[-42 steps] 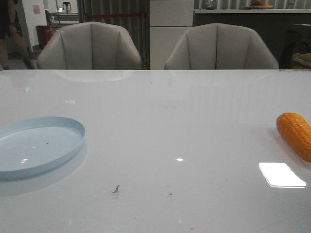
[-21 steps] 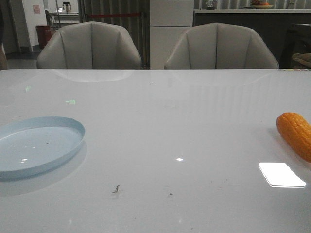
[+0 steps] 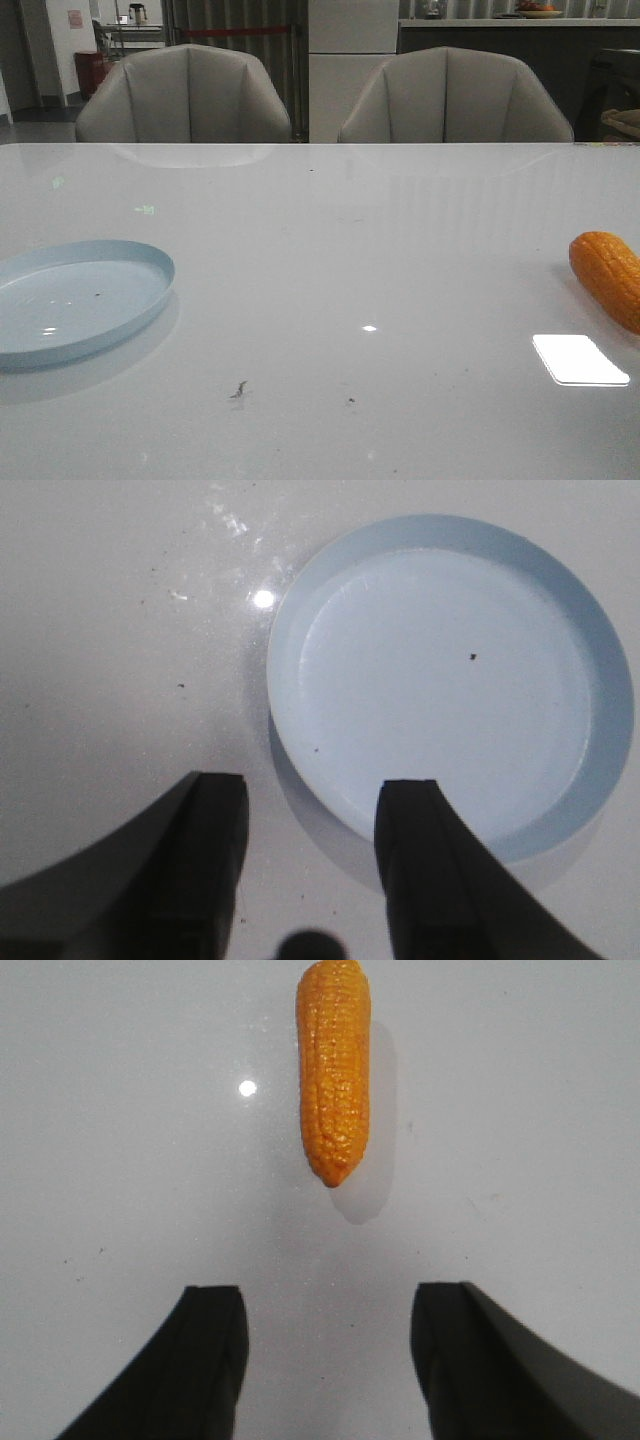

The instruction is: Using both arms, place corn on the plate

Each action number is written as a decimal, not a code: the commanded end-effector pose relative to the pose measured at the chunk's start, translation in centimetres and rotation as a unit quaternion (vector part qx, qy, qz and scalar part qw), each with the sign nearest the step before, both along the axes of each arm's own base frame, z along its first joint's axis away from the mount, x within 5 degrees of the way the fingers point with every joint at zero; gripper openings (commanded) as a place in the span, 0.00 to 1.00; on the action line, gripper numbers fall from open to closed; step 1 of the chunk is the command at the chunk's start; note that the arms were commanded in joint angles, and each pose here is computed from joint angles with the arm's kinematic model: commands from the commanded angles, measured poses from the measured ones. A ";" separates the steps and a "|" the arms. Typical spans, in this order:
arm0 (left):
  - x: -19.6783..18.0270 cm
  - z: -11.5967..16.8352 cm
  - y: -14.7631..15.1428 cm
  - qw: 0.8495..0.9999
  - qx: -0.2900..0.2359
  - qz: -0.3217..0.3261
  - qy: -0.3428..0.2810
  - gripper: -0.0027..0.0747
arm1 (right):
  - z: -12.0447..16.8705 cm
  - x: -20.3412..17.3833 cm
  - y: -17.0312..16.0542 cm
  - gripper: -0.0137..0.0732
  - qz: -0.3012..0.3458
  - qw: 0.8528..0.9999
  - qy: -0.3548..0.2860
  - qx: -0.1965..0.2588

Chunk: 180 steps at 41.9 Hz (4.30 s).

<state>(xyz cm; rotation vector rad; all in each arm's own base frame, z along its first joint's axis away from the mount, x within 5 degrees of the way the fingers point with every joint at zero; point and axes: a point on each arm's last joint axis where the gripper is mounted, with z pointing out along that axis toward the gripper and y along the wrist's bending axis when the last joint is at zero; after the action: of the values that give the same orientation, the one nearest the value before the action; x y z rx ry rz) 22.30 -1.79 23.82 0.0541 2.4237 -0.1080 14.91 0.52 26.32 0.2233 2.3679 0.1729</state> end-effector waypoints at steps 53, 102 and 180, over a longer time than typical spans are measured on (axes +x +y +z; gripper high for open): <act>13.9 -6.9 -0.7 0.992 0.016 -0.008 0.127 0.26 | 1.2 0.5 0.0 0.72 0.001 1.000 -0.031 0.000; 12.5 1.7 -5.7 0.990 -0.128 -0.044 0.044 0.16 | 1.2 0.5 0.0 0.72 0.001 1.000 -0.031 0.000; 8.0 16.4 -3.7 0.965 -0.004 -0.080 -0.249 0.52 | 1.3 0.6 0.0 0.72 0.000 0.999 -0.040 0.000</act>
<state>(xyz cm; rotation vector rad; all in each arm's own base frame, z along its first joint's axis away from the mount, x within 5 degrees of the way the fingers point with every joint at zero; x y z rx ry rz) 32.92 -8.16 35.62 0.3401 2.1154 -0.2101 14.84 0.54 26.19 0.2231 2.3850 0.1732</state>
